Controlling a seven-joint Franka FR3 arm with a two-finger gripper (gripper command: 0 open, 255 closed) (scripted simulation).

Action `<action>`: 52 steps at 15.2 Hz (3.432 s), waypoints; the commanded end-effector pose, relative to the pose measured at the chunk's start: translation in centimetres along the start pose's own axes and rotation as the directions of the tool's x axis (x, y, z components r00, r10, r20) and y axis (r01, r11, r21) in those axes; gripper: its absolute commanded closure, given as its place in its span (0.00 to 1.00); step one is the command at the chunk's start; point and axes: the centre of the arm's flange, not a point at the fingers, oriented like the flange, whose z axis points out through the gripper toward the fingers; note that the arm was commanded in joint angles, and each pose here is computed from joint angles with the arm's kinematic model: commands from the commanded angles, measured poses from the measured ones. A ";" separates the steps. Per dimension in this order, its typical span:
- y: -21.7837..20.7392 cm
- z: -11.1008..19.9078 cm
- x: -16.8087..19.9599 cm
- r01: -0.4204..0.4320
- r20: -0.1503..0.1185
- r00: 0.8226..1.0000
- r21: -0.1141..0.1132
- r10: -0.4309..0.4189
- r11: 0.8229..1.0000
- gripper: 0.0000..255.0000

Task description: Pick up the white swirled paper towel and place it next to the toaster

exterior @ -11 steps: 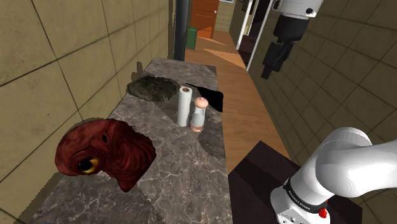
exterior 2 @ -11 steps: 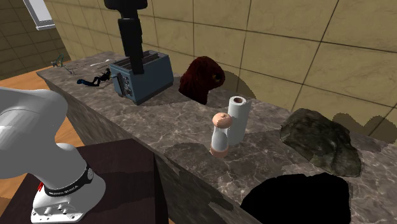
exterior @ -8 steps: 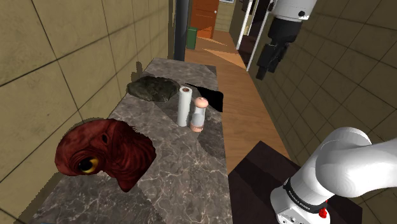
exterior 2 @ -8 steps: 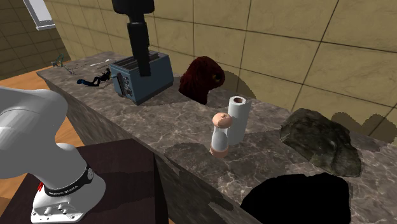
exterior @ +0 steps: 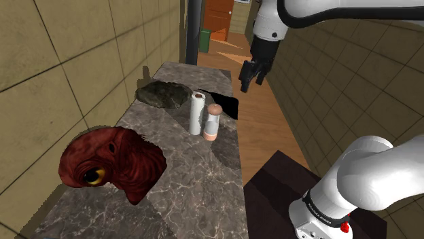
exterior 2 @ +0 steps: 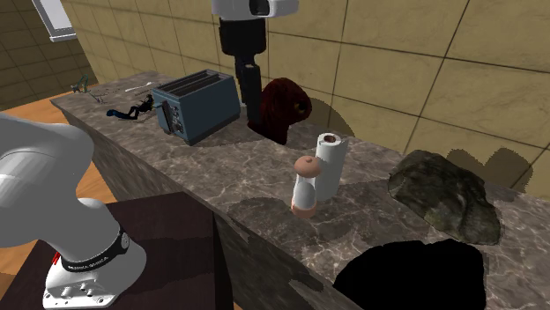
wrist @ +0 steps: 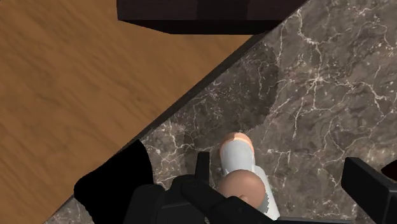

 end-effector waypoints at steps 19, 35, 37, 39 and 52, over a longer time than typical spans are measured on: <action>-5.6 12.6 17.2 -0.056 -0.083 0.995 -0.037 0.052 0.998 0.00; -5.5 15.0 17.4 -0.056 -0.083 0.995 -0.037 0.052 0.998 1.00; -5.5 15.0 17.4 -0.056 -0.083 0.995 -0.037 0.052 0.998 1.00; -5.5 15.0 17.4 -0.056 -0.083 0.995 -0.037 0.052 0.998 1.00; -5.3 9.2 17.5 -0.056 -0.083 0.995 -0.037 0.052 0.998 1.00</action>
